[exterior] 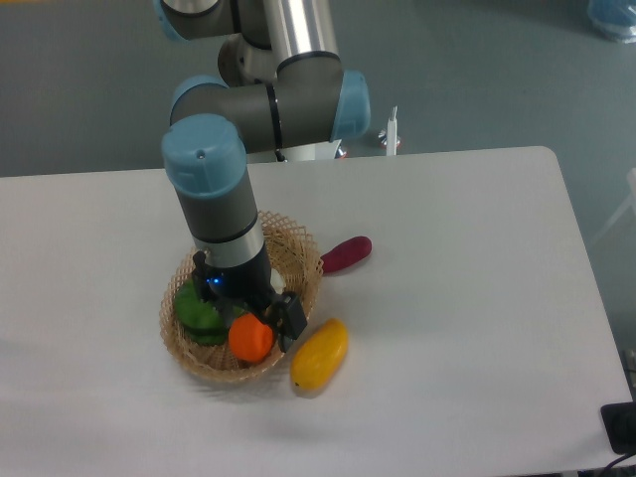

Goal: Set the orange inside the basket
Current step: 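Raise the open gripper up out of the basket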

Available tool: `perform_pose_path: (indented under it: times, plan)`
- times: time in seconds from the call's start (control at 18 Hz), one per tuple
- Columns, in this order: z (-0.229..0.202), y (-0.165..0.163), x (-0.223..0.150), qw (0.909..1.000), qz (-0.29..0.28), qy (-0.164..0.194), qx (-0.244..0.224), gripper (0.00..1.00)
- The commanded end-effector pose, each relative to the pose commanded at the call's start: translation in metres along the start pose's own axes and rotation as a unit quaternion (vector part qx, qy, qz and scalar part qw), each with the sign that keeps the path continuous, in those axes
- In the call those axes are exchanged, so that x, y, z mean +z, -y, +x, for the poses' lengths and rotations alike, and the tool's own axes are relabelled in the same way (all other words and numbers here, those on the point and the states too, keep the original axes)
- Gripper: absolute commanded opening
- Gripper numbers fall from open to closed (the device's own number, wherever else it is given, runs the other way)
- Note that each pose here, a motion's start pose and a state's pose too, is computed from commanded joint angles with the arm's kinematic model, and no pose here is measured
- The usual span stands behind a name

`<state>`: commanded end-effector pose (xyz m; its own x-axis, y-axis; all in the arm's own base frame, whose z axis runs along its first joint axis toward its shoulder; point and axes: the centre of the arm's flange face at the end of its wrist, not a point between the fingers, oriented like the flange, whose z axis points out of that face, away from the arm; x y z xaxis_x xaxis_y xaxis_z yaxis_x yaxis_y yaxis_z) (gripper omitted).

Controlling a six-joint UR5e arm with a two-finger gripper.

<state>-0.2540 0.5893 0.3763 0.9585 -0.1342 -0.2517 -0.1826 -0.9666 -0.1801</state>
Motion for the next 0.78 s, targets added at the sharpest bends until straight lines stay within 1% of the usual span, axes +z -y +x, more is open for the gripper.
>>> perform_pose_path:
  times: [0.06,0.17,0.78]
  plan:
    - [-0.001,-0.003,0.002,0.9999,-0.005,-0.004,0.008,1.0]
    - [0.0,-0.007,-0.009,0.9996,-0.009,-0.008,0.024,1.0]
    - [-0.002,-0.01,-0.009,0.9996,-0.011,-0.007,0.025,1.0]
